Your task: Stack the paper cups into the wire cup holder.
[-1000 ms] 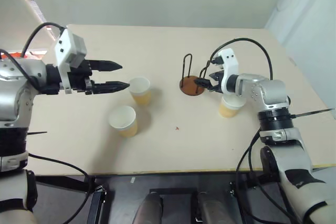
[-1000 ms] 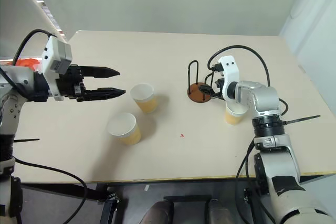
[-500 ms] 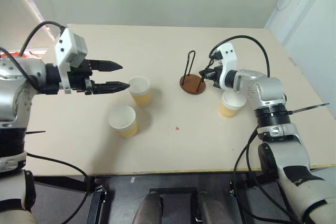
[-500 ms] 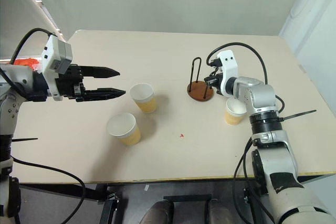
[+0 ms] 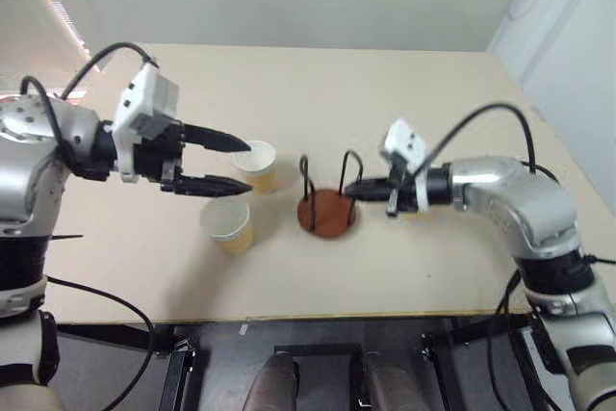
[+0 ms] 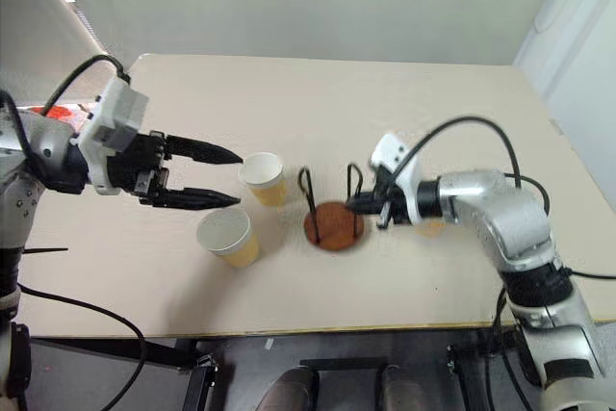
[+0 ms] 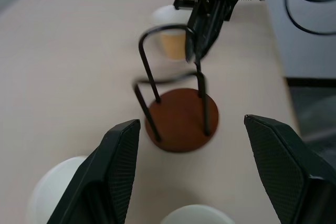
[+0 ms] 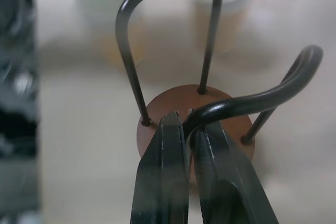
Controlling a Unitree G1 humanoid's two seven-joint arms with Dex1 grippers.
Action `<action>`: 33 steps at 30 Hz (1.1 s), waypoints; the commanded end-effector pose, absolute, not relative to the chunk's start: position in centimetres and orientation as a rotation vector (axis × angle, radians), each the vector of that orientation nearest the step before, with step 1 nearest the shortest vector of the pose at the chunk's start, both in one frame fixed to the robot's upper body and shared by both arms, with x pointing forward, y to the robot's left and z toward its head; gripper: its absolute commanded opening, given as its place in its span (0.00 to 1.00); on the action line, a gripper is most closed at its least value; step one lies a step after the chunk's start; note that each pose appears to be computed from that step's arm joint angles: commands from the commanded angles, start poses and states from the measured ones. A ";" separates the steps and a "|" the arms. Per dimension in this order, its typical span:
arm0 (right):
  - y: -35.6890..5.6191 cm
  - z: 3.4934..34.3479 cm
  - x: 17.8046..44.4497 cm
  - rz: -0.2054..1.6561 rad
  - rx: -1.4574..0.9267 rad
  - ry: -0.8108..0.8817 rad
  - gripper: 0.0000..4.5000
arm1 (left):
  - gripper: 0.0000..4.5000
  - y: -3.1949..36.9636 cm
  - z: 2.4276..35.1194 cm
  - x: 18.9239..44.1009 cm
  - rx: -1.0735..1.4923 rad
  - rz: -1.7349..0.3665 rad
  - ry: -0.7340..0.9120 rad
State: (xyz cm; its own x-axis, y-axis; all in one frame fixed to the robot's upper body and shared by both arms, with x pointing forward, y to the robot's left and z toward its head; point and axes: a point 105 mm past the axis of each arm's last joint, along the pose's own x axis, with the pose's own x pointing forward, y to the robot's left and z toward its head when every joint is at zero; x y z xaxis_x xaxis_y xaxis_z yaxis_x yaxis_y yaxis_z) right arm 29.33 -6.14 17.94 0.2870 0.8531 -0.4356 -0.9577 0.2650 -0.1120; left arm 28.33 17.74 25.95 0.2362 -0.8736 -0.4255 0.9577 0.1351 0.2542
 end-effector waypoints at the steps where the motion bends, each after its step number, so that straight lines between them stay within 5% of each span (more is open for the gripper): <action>1: -5.2 18.8 28.8 1.249 -0.438 0.239 0.01 | 0.77 16.8 24.9 27.2 0.598 -1.413 0.244; 17: -5.6 17.1 30.1 1.185 -0.544 0.287 0.01 | 0.77 17.6 24.2 27.5 0.679 -1.353 0.300; 30: -9.9 19.2 29.3 1.238 -0.767 0.259 0.93 | 0.77 18.4 26.1 29.1 0.673 -1.281 0.213; 33: -12.3 23.7 28.7 1.250 -0.861 0.173 0.93 | 0.77 18.4 27.7 29.8 0.671 -1.267 0.137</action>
State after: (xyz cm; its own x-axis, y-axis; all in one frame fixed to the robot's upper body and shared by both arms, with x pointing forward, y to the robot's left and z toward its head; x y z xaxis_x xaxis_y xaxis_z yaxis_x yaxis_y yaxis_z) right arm 29.16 -11.64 18.94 0.3104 0.7184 -0.6226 -0.9313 0.0983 -0.3509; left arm 29.74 18.29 25.70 0.2902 -0.8182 -0.4963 0.9374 0.1386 0.3195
